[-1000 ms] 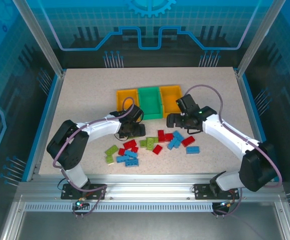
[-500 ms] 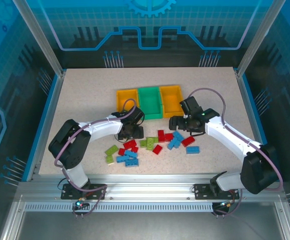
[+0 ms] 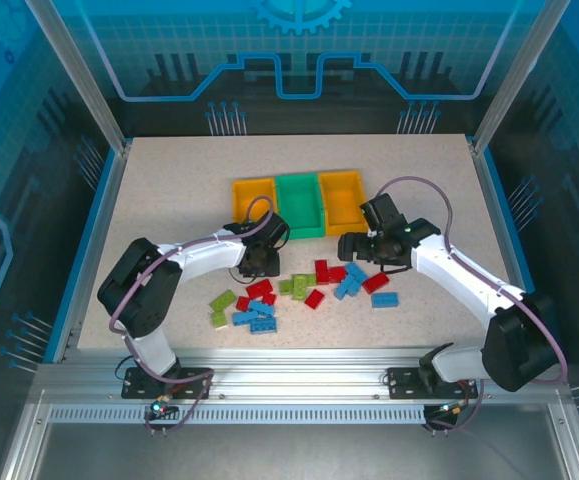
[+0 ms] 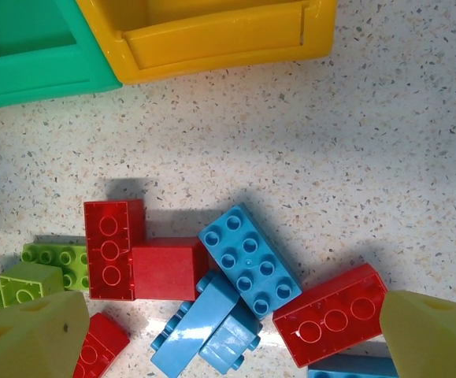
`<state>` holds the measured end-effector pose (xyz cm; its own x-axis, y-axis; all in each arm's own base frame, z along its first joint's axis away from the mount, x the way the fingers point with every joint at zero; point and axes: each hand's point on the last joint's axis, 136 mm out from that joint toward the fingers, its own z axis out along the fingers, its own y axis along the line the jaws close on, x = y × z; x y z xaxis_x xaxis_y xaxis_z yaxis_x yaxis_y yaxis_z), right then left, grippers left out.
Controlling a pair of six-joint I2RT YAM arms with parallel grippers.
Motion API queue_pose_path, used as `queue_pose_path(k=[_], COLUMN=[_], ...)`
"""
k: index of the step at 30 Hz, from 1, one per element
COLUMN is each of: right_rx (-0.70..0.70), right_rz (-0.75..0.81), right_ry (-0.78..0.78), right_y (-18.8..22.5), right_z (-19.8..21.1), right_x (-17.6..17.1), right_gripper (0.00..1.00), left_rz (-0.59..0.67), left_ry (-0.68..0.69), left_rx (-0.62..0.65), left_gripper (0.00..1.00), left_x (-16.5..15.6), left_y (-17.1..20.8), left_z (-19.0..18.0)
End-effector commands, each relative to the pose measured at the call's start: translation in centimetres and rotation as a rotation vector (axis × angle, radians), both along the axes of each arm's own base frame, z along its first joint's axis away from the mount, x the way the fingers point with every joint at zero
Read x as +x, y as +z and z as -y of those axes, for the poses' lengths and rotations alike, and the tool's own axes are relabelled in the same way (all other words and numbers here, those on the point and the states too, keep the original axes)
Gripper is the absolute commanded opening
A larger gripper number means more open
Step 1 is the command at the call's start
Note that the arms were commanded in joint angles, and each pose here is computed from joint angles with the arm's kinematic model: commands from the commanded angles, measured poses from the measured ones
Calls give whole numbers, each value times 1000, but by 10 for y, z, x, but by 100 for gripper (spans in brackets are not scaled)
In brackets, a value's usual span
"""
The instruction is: Sort the legos into containers by color
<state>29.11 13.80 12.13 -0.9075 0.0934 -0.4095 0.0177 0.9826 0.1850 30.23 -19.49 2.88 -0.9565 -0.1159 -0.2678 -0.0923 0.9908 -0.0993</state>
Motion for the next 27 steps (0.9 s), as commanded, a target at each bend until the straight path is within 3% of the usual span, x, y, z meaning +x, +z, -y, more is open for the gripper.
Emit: queue_pose_path(k=[1,15,24,27], right_rx=[8,-2,0,-6], right_rz=[-10,-6,-3,0], right_ry=[-5,-3,5,25], right_y=[-1,2,4,6], right_z=[3,6,3,-1], right_x=[-4,-4,-3,-4], right_gripper=[97,97,97,96], left_rz=[8,40,65,73], left_ry=[-16,-12,-10,-3], left_rx=[24,13,10,14], left_gripper=[39,14,14,24], left_x=[2,11,14,12], left_y=[6,9,21,26], left_z=[1,5,4,0])
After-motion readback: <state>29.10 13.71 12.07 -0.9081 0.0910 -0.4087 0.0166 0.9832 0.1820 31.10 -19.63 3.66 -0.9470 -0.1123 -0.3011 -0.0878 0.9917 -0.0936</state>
